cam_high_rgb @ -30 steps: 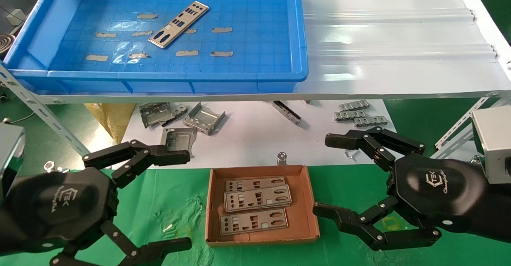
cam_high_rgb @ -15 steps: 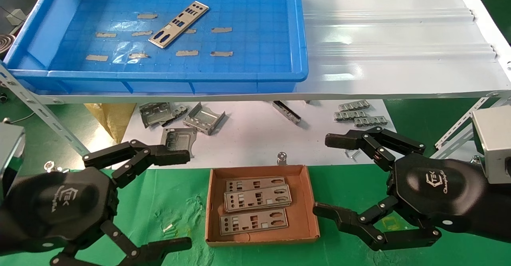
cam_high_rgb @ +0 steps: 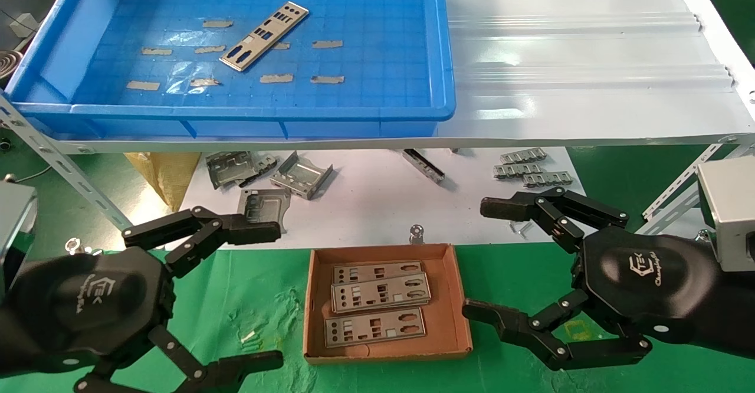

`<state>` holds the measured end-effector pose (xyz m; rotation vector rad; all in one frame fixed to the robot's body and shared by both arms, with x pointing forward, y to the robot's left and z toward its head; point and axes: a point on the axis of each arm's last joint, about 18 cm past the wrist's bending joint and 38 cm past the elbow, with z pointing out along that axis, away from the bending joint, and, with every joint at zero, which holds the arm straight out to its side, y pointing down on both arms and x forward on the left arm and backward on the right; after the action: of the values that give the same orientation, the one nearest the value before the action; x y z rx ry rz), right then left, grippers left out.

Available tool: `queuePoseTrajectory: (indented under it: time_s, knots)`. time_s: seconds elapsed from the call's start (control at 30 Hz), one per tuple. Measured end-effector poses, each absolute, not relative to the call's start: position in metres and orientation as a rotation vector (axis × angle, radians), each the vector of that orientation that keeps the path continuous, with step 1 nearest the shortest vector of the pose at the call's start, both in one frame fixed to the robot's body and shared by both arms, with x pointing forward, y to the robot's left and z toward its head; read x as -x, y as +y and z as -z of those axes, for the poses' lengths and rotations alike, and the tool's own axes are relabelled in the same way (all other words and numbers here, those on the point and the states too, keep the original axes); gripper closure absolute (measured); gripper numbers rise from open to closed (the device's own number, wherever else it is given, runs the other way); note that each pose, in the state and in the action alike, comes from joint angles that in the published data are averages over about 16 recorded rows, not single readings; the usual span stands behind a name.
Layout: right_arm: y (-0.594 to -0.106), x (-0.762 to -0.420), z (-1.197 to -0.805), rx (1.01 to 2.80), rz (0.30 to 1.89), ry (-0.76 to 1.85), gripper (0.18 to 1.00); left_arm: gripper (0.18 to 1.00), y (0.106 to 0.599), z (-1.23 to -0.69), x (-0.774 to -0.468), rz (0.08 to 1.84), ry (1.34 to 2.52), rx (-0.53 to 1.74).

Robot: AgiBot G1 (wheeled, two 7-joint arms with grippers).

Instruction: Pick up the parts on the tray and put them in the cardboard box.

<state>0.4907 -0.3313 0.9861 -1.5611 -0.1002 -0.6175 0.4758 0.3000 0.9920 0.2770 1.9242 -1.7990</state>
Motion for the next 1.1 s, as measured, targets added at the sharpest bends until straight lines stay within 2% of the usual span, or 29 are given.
queuePoseTrajectory:
  time_s: [1.1]
  knots:
    - [-0.3313,-0.4907,-0.9861,1.561,0.617,-0.100,0.178,0.184,0.3000,-0.9920,-0.4758,1.799,1.924,-0.277]
